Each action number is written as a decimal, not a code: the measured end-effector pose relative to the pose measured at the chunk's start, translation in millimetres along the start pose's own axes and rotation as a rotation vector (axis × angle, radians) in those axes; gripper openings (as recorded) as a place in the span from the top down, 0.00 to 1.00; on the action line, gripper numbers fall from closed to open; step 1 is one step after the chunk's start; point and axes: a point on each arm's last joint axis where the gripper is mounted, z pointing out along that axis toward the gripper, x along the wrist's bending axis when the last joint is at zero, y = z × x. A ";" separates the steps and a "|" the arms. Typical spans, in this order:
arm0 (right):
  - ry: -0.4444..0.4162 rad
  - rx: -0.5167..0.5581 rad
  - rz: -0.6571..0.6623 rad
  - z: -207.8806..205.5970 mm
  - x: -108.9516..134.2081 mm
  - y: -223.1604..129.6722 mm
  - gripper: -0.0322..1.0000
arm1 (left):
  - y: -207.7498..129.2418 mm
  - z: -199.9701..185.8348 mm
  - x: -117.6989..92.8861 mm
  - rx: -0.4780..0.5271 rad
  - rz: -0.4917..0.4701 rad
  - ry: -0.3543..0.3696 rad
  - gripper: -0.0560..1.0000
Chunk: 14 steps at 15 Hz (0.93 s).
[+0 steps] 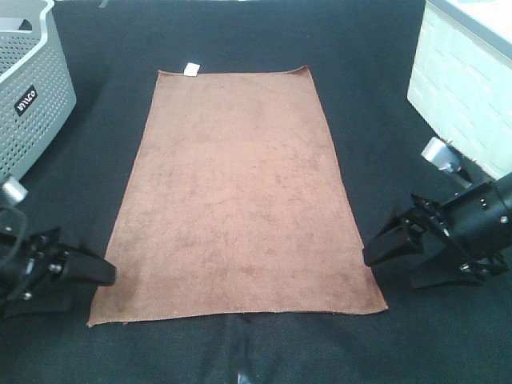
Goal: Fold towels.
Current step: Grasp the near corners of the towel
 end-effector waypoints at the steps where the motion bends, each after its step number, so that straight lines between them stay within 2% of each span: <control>1: 0.014 0.002 0.003 4.5 -2.1 1.1 0.24 | -1.6 5.7 -1.2 0.010 0.013 -0.006 0.25; 4: 0.045 0.028 0.026 20.1 -10.9 2.6 0.25 | -1.8 17.1 -0.9 0.013 -0.025 -0.062 0.25; 9: 0.106 0.032 0.045 29.4 -12.6 4.1 0.31 | -1.3 32.0 -0.9 0.022 -0.035 -0.173 0.28; 14: 0.070 0.047 -0.038 44.4 5.3 5.8 0.36 | 3.4 37.9 0.9 0.028 -0.028 -0.173 0.42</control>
